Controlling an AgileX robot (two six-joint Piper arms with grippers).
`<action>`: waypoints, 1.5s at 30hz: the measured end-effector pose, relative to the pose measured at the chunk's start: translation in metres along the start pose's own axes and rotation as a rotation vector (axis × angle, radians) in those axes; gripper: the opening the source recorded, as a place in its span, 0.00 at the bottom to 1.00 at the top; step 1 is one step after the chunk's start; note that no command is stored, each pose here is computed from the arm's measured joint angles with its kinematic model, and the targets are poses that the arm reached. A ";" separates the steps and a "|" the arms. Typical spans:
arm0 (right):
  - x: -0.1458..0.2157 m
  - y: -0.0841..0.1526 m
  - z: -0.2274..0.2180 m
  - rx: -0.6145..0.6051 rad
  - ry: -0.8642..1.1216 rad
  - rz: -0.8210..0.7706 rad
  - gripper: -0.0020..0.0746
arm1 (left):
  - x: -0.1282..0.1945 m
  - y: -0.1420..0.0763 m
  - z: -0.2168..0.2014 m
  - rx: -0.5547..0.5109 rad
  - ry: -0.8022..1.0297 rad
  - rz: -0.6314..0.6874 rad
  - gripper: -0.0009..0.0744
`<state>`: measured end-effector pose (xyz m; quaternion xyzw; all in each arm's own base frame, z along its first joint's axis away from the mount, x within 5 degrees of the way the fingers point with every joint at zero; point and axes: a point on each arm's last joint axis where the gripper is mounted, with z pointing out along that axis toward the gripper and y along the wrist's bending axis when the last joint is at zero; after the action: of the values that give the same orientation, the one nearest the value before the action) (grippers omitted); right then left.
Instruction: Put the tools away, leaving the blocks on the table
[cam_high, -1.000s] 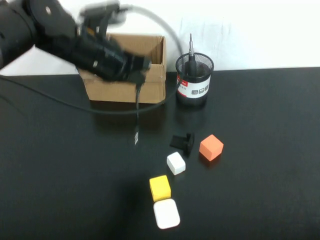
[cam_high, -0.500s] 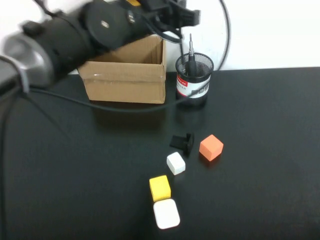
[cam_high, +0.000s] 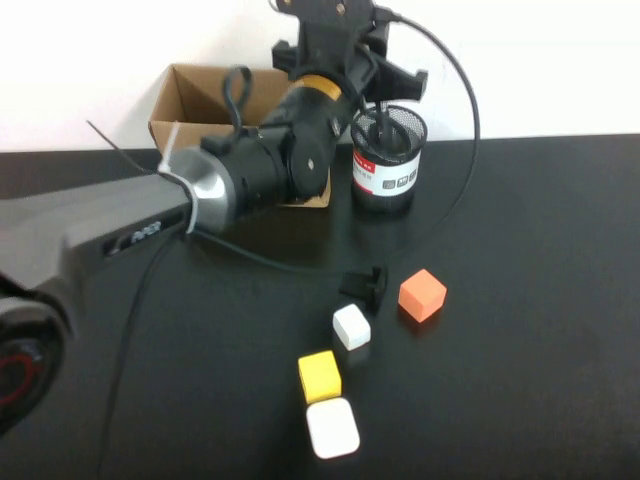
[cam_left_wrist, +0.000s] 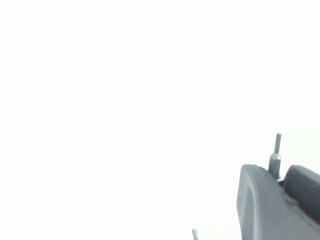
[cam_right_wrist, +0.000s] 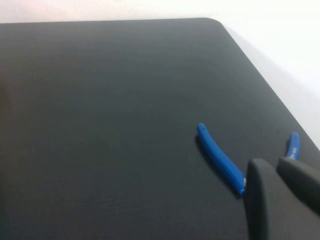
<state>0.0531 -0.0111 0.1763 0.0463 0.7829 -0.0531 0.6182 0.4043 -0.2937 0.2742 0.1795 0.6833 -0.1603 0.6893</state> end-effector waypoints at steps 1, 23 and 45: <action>0.000 0.000 0.000 0.000 0.000 0.000 0.02 | 0.004 -0.001 0.003 0.006 -0.010 0.017 0.08; 0.000 0.000 0.000 0.000 0.000 0.000 0.02 | 0.028 -0.012 0.018 0.090 0.103 0.083 0.34; 0.000 0.000 0.000 0.000 0.000 0.000 0.02 | -0.128 0.006 -0.070 0.212 0.141 0.125 0.02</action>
<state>0.0531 -0.0111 0.1763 0.0463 0.7829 -0.0531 0.6182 0.3432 -0.2590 0.4021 0.3043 0.6967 -0.1753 0.6255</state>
